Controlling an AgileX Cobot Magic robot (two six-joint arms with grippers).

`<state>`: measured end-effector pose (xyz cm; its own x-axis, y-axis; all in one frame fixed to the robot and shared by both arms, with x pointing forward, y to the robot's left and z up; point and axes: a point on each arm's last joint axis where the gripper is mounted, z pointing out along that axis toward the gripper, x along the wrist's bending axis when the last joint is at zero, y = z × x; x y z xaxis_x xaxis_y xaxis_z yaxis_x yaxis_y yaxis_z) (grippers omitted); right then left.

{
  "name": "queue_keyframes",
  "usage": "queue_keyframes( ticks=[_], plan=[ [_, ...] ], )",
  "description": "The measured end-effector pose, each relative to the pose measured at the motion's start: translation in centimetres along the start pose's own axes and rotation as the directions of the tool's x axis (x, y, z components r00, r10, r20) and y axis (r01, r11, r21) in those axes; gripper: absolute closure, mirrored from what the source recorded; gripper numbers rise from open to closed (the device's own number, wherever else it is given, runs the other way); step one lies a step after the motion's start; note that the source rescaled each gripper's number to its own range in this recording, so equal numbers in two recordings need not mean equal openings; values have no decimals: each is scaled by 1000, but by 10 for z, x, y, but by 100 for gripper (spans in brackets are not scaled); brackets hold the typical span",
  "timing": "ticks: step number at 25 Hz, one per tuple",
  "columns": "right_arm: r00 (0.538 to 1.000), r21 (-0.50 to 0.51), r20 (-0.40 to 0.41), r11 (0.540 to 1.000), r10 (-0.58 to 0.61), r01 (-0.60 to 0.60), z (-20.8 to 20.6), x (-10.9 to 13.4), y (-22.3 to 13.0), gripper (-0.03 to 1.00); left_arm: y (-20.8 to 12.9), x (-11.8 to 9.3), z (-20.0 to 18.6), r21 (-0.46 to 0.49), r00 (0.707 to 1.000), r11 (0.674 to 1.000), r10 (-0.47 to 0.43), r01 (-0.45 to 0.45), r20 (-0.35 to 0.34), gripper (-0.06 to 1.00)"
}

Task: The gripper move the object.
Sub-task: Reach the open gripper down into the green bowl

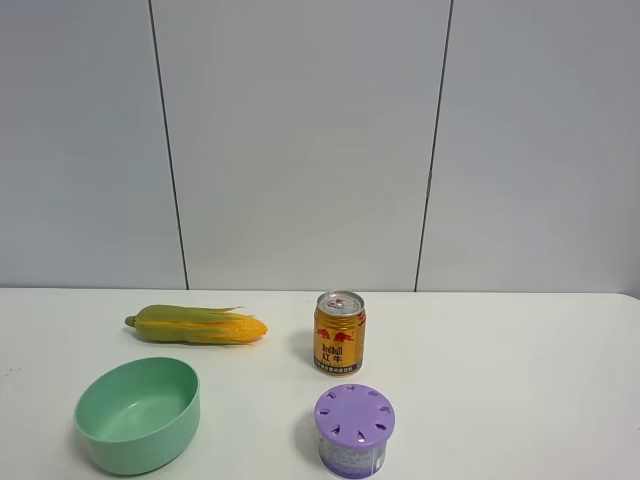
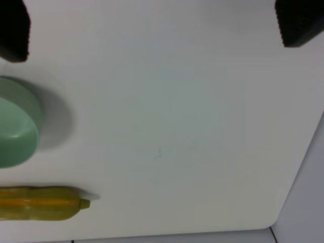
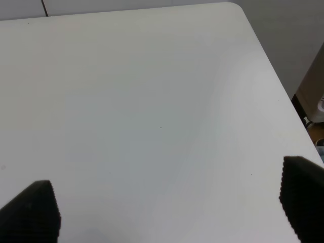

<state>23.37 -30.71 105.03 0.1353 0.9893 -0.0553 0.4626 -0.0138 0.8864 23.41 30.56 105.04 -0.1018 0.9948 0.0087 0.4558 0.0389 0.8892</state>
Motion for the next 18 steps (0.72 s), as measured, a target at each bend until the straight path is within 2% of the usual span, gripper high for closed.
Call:
queue_keyframes(
  ticks=[4,6,11,18],
  plan=[
    [1000,0,0,1000,0,0,0,0,0,-3,4,-3,-1,11,999,1000,-26,26,33,-6],
    [1000,0,0,1000,0,0,0,0,0,-3,14,-5,2,50,998,998,-43,41,51,-6],
    [1000,0,0,1000,0,0,0,0,0,-3,50,-8,11,141,997,989,-54,45,59,-6],
    [1000,0,0,1000,0,0,0,0,0,-3,109,-11,48,283,997,959,-36,17,62,-5]
  ],
)
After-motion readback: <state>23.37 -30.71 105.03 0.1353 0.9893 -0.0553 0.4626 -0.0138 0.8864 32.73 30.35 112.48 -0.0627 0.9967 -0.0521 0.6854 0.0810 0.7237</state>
